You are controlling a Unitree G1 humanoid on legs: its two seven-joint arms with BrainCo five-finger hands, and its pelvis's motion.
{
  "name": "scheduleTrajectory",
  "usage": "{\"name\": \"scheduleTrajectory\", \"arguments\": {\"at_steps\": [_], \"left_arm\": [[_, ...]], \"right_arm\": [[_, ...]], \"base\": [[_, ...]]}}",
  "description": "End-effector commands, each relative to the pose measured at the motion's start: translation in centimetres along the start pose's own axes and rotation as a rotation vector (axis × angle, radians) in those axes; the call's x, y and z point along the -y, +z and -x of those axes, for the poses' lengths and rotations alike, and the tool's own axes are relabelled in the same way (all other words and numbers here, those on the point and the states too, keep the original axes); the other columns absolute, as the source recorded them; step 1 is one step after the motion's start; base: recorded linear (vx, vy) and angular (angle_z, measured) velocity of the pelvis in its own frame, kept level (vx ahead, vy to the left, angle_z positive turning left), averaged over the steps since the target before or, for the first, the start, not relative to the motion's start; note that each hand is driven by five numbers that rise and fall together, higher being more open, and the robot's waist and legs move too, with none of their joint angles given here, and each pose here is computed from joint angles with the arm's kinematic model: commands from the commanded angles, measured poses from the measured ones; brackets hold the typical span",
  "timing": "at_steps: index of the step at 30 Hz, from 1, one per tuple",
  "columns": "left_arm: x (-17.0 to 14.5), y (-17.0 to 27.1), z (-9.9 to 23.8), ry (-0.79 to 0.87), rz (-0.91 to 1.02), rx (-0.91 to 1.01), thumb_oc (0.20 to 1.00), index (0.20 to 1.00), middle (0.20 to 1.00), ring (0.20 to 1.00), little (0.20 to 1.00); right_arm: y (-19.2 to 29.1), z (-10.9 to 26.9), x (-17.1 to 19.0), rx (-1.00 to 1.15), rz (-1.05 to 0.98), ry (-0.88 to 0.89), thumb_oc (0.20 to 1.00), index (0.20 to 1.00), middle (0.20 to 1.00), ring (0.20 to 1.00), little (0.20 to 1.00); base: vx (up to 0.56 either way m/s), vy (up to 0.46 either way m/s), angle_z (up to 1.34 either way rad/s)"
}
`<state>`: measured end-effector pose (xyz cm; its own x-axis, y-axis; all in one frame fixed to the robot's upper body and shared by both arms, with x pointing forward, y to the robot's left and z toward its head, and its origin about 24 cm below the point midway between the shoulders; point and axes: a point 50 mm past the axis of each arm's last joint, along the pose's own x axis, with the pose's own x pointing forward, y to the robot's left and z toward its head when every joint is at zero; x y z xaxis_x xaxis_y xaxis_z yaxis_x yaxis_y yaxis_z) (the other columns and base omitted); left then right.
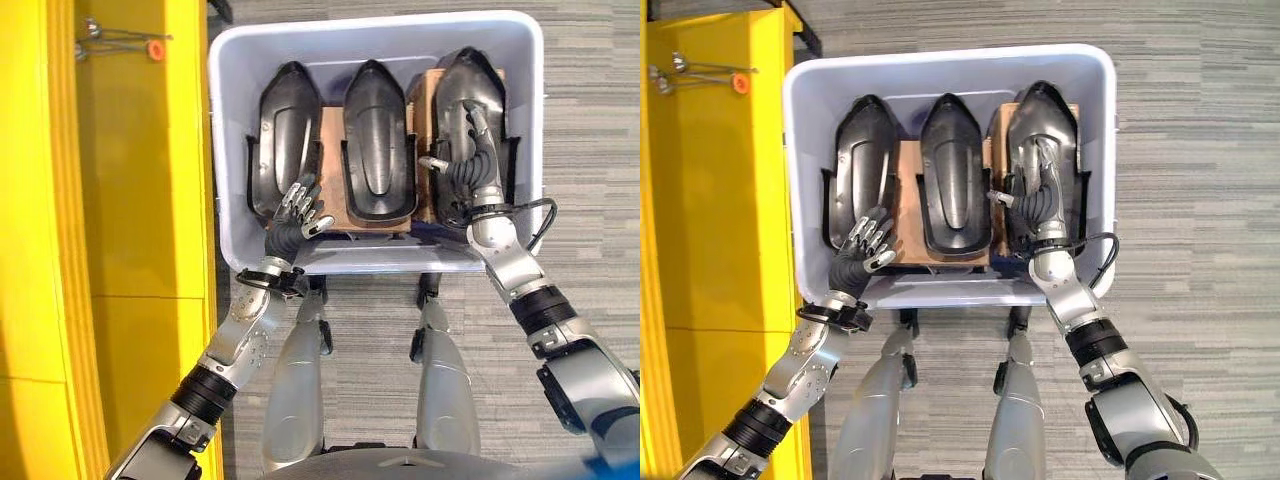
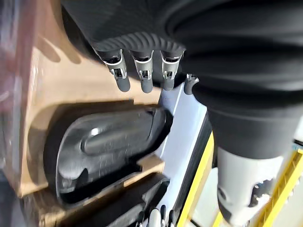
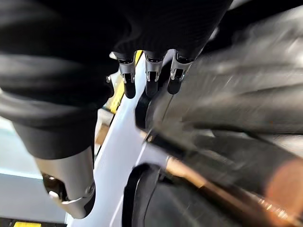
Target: Move parts from the plastic box to the shelf.
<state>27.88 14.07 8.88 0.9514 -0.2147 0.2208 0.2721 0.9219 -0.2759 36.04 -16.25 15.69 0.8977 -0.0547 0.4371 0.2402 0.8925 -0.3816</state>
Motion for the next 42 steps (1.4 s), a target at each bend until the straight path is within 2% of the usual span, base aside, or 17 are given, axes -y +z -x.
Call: {"name": "scheduleTrajectory", "arguments": {"at_steps": [1,7,15,28,35,39,42], "left_arm": [[0.9,2.0,0.1,-0.052,0.019,0.103,1.000,1.000,1.000,1.000,1.000],[1.0,1.8,0.1,-0.066,0.021,0.089,1.000,1.000,1.000,1.000,1.000],[1.0,1.6,0.0,-0.061,0.020,0.083,1.000,1.000,1.000,1.000,1.000],[1.1,1.5,-0.1,-0.044,0.025,0.085,1.000,1.000,1.000,1.000,1.000],[1.2,1.6,-0.2,-0.052,0.013,0.088,1.000,1.000,1.000,1.000,1.000],[1.1,2.1,0.0,-0.051,0.002,0.101,1.000,1.000,1.000,1.000,1.000],[0.9,2.1,0.1,-0.040,-0.005,0.101,1.000,1.000,1.000,1.000,1.000]], "right_arm": [[0.3,0.2,0.5,0.025,-0.030,-0.008,1.000,1.000,1.000,1.000,1.000],[-2.2,0.3,-0.4,-0.120,-0.048,0.016,1.000,1.000,1.000,1.000,1.000],[-3.4,1.8,-1.7,-0.182,-0.109,0.067,1.000,1.000,1.000,1.000,1.000],[-2.4,4.1,-4.9,-0.139,-0.153,0.213,1.000,1.000,1.000,1.000,1.000],[-0.4,2.9,-2.1,-0.022,-0.142,0.096,1.000,1.000,1.000,1.000,1.000],[4.5,2.0,3.6,0.251,-0.133,-0.154,1.000,1.000,1.000,1.000,1.000],[5.7,2.9,3.9,0.312,-0.170,-0.170,1.000,1.000,1.000,1.000,1.000]], "base": [[0.00,0.000,0.00],[0.00,0.000,0.00],[0.00,0.000,0.00],[0.00,0.000,0.00],[0.00,0.000,0.00],[0.00,0.000,0.00],[0.00,0.000,0.00]]}}
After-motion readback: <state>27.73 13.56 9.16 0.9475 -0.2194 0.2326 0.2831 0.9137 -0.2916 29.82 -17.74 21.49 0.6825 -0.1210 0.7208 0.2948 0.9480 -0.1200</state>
